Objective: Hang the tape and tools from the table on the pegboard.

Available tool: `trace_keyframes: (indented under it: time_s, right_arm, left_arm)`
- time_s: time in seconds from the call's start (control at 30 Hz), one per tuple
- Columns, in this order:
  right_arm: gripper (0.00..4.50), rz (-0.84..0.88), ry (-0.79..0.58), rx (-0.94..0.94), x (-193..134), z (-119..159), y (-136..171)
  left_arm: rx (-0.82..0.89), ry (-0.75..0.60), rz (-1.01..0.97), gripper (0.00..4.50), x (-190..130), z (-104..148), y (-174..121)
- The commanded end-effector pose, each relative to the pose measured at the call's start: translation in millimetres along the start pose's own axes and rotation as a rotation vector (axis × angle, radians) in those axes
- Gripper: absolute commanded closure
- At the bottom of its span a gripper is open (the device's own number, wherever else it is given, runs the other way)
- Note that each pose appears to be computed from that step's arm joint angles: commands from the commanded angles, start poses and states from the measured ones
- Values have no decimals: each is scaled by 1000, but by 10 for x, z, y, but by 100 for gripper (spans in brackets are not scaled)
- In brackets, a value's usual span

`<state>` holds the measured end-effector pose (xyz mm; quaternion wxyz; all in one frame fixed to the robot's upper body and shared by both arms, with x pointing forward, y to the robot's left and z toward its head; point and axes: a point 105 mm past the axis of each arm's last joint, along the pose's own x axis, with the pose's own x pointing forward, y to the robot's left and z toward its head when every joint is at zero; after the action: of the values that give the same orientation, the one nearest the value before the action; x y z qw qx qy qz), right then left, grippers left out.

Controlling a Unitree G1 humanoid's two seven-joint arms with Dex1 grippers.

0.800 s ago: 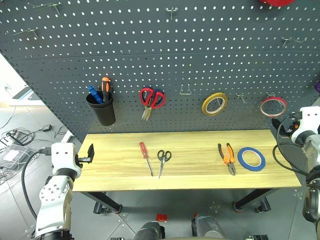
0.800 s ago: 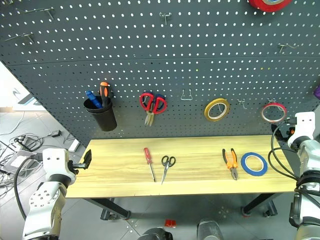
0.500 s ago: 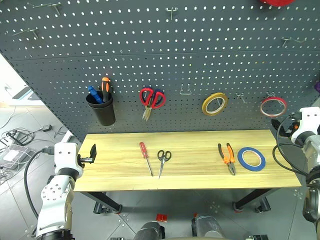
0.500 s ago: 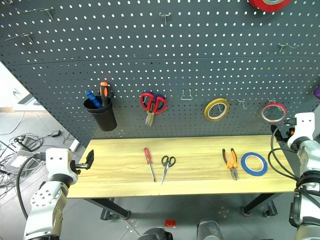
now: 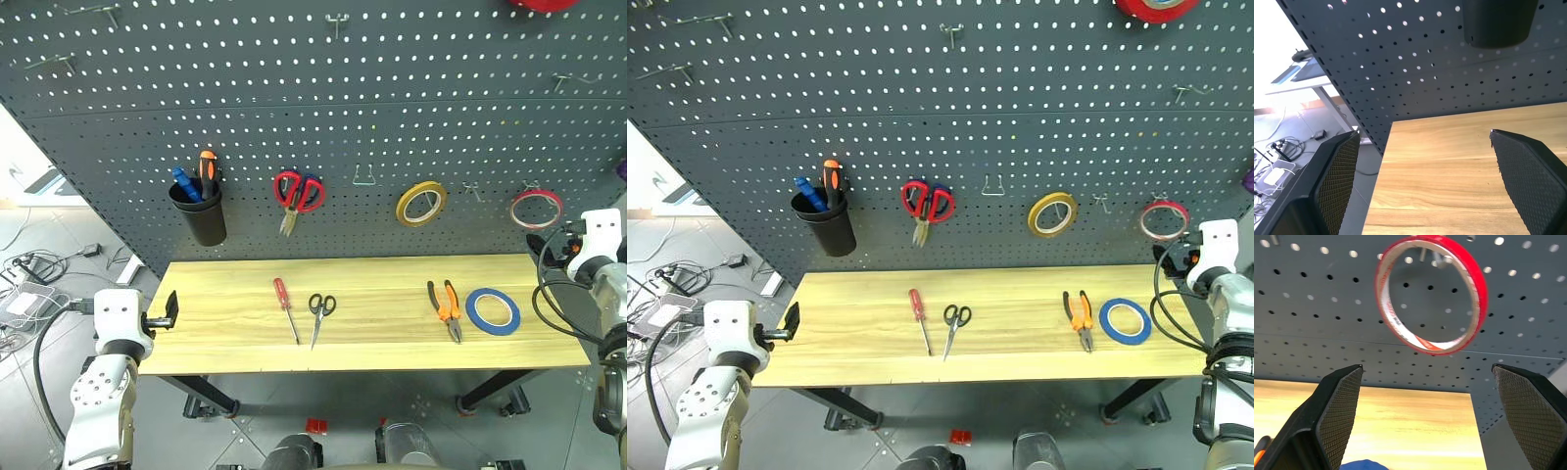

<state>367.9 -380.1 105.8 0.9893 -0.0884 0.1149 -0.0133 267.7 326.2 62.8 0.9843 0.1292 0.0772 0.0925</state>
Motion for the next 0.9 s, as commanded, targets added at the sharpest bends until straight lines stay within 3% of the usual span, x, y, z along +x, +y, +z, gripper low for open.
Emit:
trace_keyframes:
  time_s: [0.03, 0.47, 0.9]
  right_arm:
    - [0, 42, -53, -54, -12, 199, 13]
    - [0, 431, 50, -240, -322, -117, 663]
    - [0, 529, 245, -282, -438, -232, 1036]
  left_arm:
    - [27, -101, -45, 4, 8, 303, -38]
    - [41, -157, -379, 4, -65, 627, -632]
    - [185, -218, -709, 4, -222, 820, -1334]
